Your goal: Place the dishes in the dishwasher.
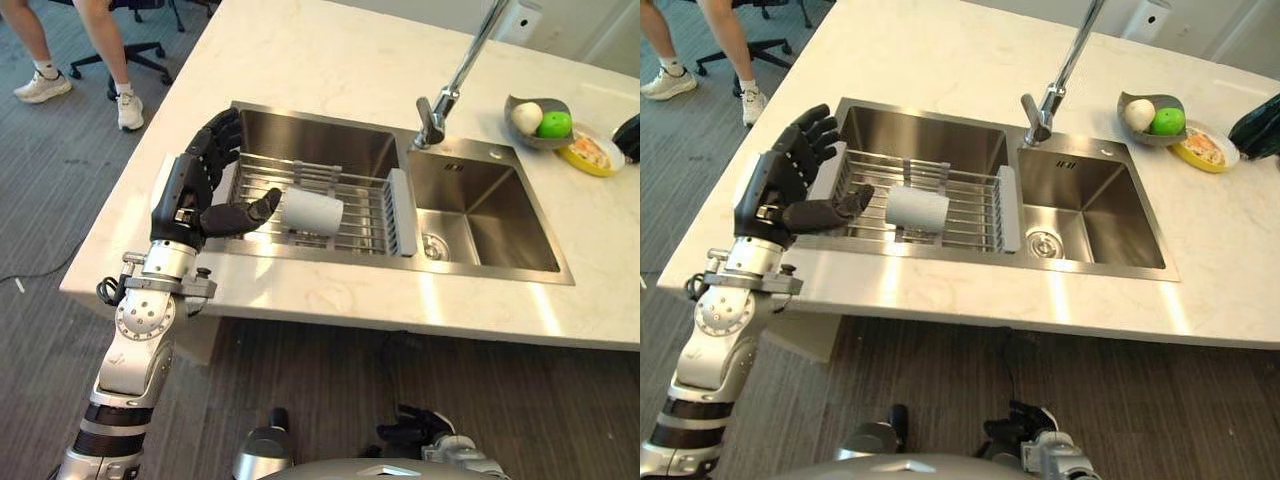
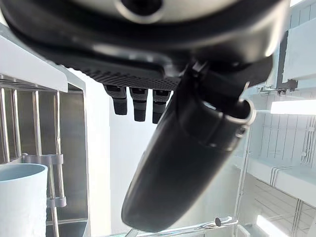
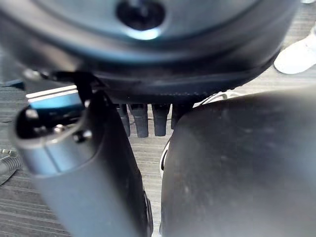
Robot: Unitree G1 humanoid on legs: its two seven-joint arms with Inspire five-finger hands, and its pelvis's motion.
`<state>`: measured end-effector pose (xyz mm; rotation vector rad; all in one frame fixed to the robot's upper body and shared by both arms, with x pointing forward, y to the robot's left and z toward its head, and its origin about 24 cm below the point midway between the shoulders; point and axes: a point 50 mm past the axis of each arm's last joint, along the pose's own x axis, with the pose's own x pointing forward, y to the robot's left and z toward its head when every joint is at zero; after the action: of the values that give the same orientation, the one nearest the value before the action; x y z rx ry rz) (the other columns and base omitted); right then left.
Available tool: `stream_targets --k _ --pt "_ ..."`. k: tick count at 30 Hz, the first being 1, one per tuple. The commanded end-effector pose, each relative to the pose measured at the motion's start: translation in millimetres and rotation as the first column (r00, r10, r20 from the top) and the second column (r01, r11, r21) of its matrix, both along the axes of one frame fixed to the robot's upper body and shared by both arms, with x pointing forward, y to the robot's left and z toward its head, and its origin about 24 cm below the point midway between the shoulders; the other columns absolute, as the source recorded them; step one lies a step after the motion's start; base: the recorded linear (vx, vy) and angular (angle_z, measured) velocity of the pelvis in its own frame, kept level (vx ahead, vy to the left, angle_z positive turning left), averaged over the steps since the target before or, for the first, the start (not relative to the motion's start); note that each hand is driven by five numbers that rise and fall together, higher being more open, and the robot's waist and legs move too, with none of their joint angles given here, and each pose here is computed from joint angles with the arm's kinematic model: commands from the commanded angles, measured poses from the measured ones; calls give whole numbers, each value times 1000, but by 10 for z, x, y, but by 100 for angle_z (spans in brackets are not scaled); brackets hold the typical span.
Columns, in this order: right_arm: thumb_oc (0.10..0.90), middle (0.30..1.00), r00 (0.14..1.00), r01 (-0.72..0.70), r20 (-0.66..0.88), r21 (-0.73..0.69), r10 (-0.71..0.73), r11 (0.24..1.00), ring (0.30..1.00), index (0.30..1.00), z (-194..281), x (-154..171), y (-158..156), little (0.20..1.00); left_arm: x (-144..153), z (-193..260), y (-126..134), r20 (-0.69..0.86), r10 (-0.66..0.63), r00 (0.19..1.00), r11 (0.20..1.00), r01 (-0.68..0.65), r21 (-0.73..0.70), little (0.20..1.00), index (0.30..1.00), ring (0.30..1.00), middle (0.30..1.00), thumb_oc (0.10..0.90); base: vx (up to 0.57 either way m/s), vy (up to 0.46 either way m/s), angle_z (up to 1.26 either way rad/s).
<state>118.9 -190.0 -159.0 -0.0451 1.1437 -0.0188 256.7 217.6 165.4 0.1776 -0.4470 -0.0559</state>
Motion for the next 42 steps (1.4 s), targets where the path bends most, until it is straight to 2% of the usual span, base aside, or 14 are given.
stream_targets --k 1,4,6,11,15,18,24,27,29,31,35,37,42 --pt "800 900 998 3 -60 9 -2 1000 900 900 -55 -193 -17 900 -59 487 -181 257 -95 962 995 81 65 900 900 900 900 800 157 -93 34" --pt "800 900 997 4 -79 30 -2 1000 900 900 -78 -262 49 900 -64 465 -144 252 -73 965 994 51 91 900 900 900 900 800 136 -124 37" --pt "800 900 995 0 -98 8 1 1000 900 900 -92 -384 -27 900 -63 404 -86 233 -34 972 995 11 98 900 900 900 900 800 136 -150 3" --pt "800 900 989 12 -145 10 -11 1000 900 900 -128 -455 1 900 -54 468 -85 258 -26 966 975 -32 220 900 900 900 900 800 66 -102 -5" --pt "800 900 990 21 -140 9 -20 1000 900 900 -123 -459 -47 900 -36 515 3 263 -4 965 925 -96 367 900 900 900 900 800 102 -88 -8" --pt "800 900 990 18 -136 -9 -19 1000 900 900 -111 -451 -125 900 -18 507 32 212 -29 977 874 -78 479 900 900 900 900 800 39 -50 5" --pt "800 900 982 20 -189 -7 -21 1000 900 900 -129 -653 -209 900 20 623 61 146 -72 987 689 -57 723 900 900 900 900 800 43 -20 8" --pt "800 900 980 12 -200 -16 -15 1000 900 900 -126 -688 -250 900 40 660 53 136 -86 987 642 -49 765 900 900 900 900 800 30 -4 9" --pt "800 900 977 1 -212 -17 -5 1000 900 900 -129 -720 -258 900 53 657 17 79 -128 989 600 13 800 900 900 900 900 800 46 17 10" --pt "800 900 977 2 -212 -15 -6 1000 900 900 -130 -724 -253 900 56 648 30 64 -128 990 595 25 803 900 900 900 900 800 41 19 3" --pt "800 900 980 9 -197 -29 -14 1000 900 900 -114 -706 -320 900 144 686 71 60 -106 992 472 -3 882 900 900 900 900 800 18 9 0" --pt "800 900 980 16 -199 -29 -21 999 900 900 -115 -712 -320 900 173 650 96 22 -94 995 441 22 897 900 900 900 900 800 32 17 -2" --pt "800 900 975 33 -218 -31 -39 999 900 900 -118 -788 -353 900 271 636 142 30 -50 998 370 -9 929 900 900 900 900 800 0 0 0"
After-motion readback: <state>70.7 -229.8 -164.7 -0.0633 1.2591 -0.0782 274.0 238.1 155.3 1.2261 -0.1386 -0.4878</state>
